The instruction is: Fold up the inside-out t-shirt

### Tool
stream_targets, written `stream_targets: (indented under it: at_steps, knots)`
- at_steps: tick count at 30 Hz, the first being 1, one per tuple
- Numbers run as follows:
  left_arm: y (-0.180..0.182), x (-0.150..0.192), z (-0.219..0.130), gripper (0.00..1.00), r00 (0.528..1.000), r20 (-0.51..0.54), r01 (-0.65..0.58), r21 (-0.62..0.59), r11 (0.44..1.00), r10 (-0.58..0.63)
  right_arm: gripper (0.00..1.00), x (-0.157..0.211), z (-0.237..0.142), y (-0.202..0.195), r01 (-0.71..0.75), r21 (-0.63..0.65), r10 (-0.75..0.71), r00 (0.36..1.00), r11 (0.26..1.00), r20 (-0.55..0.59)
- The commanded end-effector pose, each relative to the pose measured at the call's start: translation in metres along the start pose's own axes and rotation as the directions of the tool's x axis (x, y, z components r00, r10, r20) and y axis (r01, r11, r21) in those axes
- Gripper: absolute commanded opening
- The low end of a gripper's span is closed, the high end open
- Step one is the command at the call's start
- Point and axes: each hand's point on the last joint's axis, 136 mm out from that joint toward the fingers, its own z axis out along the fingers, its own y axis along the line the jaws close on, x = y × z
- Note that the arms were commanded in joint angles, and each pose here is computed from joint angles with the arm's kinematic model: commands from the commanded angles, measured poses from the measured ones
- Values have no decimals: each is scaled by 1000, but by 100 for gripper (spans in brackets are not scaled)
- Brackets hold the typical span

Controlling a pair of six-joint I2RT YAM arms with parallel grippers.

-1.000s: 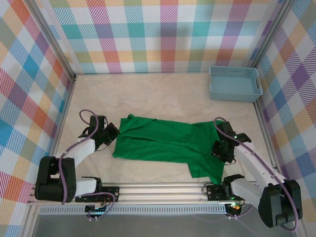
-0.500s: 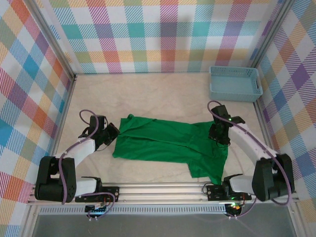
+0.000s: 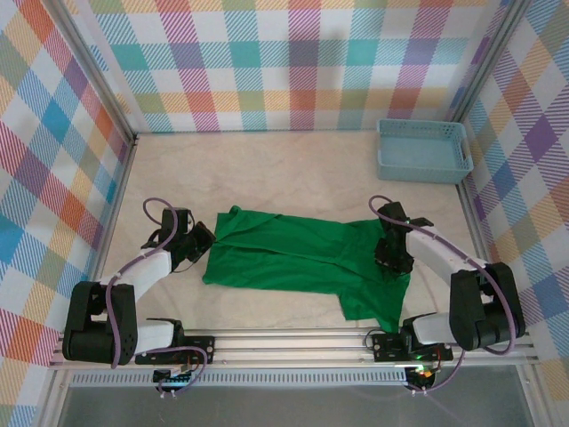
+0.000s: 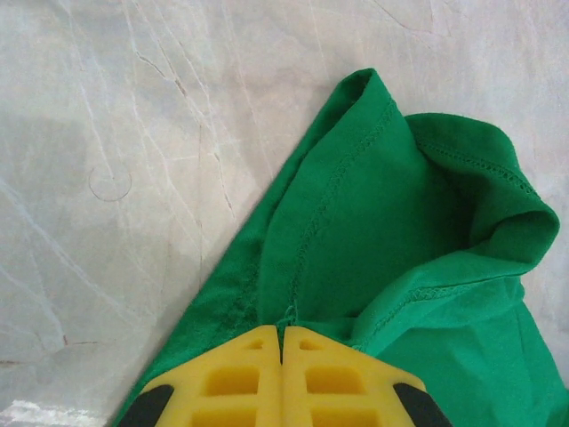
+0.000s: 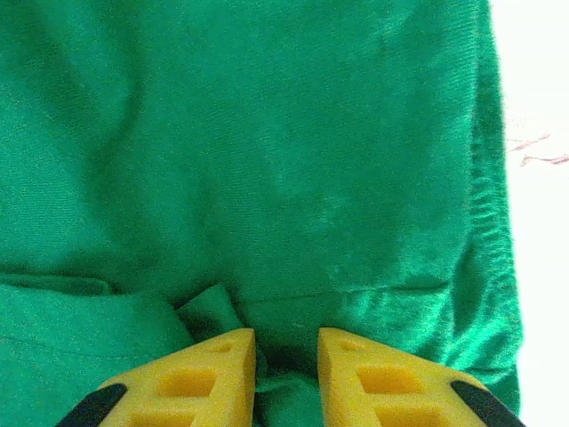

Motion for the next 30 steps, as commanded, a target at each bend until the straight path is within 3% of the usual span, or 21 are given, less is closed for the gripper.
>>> stream_targets:
  at_steps: [1,7,15,20,30]
  knots:
    - [1,0,-2,0,1000,3,-7,-11,1000,7,29,-3,0,10,-10,-46,9,1000,999,-2]
    - [5,2,-1,0,1000,2,-3,-17,1000,3,33,-4,1,15,4,-64,-4,1000,998,-12]
    - [5,2,0,0,1000,0,-8,-22,1000,8,12,-5,-3,15,12,-65,-12,1000,998,-4]
    - [4,2,1,0,1000,-6,-11,-24,1000,11,1,-18,-29,8,22,-51,-17,996,998,87]
    - [-15,-12,-9,0,999,23,-33,0,999,33,0,-51,-82,7,60,-54,-44,967,997,251]
